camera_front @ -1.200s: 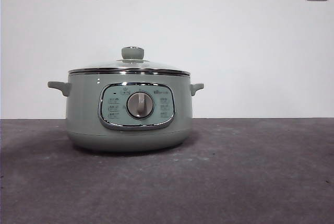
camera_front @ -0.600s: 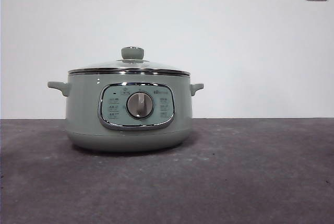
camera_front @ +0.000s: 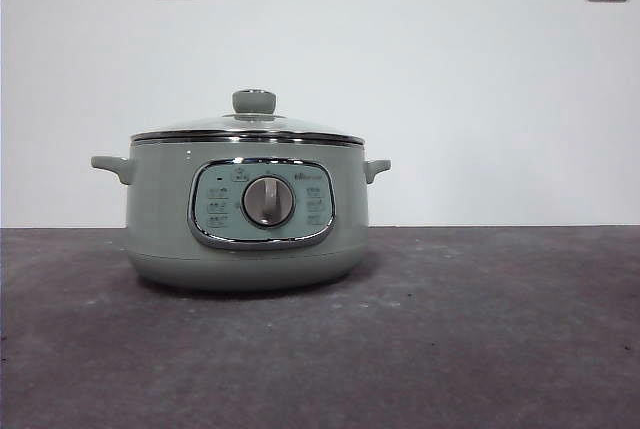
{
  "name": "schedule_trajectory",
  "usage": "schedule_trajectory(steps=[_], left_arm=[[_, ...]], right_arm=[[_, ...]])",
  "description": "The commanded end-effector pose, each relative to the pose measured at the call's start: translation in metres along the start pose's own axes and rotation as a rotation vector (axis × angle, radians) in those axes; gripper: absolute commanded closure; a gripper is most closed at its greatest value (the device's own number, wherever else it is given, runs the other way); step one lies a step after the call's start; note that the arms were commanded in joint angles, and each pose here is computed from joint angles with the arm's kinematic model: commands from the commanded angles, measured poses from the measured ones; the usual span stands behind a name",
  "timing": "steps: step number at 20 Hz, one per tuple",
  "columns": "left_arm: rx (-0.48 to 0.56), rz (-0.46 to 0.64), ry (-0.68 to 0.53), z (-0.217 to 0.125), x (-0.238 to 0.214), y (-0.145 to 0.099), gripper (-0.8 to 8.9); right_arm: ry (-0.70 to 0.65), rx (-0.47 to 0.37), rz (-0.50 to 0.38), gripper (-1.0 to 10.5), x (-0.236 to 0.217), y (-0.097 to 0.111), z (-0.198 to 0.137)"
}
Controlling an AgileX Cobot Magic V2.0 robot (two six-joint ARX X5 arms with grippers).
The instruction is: Pick up the corn,open the lid,put the corn in the pot,close the lid
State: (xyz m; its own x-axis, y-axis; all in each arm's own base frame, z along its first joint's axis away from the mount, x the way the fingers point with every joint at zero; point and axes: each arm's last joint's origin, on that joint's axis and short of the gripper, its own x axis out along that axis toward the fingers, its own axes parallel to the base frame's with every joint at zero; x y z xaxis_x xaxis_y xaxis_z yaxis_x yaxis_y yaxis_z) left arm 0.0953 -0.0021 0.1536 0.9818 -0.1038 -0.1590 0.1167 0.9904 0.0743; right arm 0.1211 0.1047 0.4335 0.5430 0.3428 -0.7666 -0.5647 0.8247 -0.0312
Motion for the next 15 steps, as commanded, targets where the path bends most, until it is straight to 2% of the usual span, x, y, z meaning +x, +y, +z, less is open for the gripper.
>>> schedule_trajectory(steps=[1, 9, 15], left_arm=[[-0.016, -0.017, -0.001, -0.0023, 0.0008, -0.0004, 8.17], [-0.02, -0.019, 0.034, -0.0047, 0.0028, -0.0004, 8.17], [-0.025, -0.023, 0.066, -0.007, 0.0046, -0.0004, 8.17]], right_arm=[[0.034, -0.003, -0.008, 9.5, 0.0024, -0.0001, -0.0029], [0.035, -0.003, -0.009, 9.5, 0.0025, -0.0001, -0.0028], [0.022, -0.01, -0.068, 9.5, 0.0002, -0.0036, -0.0036]])
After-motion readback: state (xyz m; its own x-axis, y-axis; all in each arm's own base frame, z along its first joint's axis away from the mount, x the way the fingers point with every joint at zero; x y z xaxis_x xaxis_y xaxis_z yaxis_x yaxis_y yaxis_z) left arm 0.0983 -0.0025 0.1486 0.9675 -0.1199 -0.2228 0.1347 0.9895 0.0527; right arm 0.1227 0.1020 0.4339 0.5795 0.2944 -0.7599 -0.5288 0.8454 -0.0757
